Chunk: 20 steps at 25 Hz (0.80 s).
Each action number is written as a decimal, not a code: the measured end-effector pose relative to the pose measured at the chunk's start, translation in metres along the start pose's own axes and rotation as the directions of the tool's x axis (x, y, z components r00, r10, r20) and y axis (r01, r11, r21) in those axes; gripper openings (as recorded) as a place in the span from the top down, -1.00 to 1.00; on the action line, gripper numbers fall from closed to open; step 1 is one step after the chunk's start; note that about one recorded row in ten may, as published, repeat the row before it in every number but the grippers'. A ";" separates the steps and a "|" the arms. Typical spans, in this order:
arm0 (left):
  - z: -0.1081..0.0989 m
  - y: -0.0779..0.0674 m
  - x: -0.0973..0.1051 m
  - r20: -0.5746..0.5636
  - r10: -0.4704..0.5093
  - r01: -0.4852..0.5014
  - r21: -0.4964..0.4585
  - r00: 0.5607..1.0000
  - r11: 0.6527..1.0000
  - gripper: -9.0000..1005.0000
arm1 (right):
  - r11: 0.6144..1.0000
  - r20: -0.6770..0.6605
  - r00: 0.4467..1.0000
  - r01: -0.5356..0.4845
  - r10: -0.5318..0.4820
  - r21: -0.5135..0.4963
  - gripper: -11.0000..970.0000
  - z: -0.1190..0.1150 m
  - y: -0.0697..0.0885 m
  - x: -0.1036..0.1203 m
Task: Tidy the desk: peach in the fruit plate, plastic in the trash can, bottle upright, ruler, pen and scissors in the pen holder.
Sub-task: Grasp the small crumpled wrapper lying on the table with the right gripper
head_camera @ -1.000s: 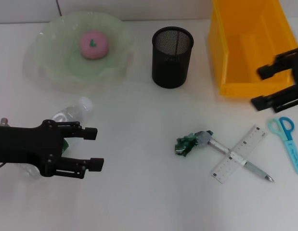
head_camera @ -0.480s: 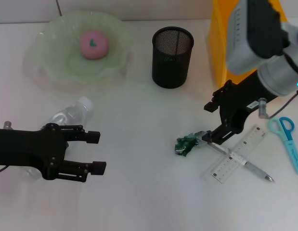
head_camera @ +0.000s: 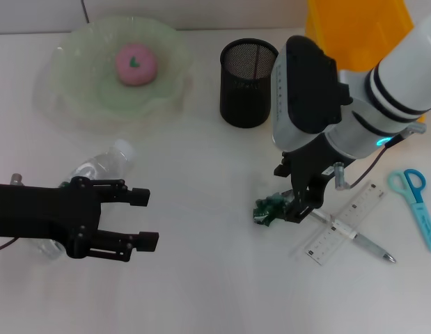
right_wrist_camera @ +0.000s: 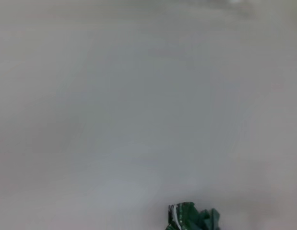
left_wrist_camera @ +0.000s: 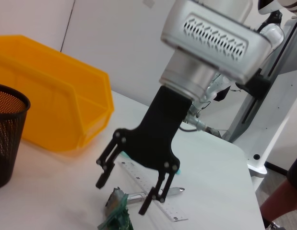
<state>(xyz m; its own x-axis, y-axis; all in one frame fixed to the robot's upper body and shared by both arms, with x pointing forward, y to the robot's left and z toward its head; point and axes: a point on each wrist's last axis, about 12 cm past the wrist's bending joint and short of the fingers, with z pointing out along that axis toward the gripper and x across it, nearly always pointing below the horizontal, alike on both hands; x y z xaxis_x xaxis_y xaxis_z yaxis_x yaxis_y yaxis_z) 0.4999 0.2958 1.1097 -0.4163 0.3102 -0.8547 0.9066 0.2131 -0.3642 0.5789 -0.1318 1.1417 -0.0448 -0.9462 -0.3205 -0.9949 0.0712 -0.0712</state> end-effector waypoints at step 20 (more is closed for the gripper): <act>0.003 0.003 -0.003 0.002 0.010 -0.010 -0.002 1.000 1.000 -0.66 | 0.998 -0.016 0.999 -0.029 0.028 -0.050 0.25 0.018 -0.001 -0.004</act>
<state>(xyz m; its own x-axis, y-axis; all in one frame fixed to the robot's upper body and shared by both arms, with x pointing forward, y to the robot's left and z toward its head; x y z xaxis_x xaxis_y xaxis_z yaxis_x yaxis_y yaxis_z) 0.5043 0.2922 1.1103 -0.4067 0.3104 -0.8592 0.9107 0.2121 -0.3544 0.5814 -0.1228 1.1256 -0.0743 -0.9487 -0.3073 -0.9964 0.0829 -0.0149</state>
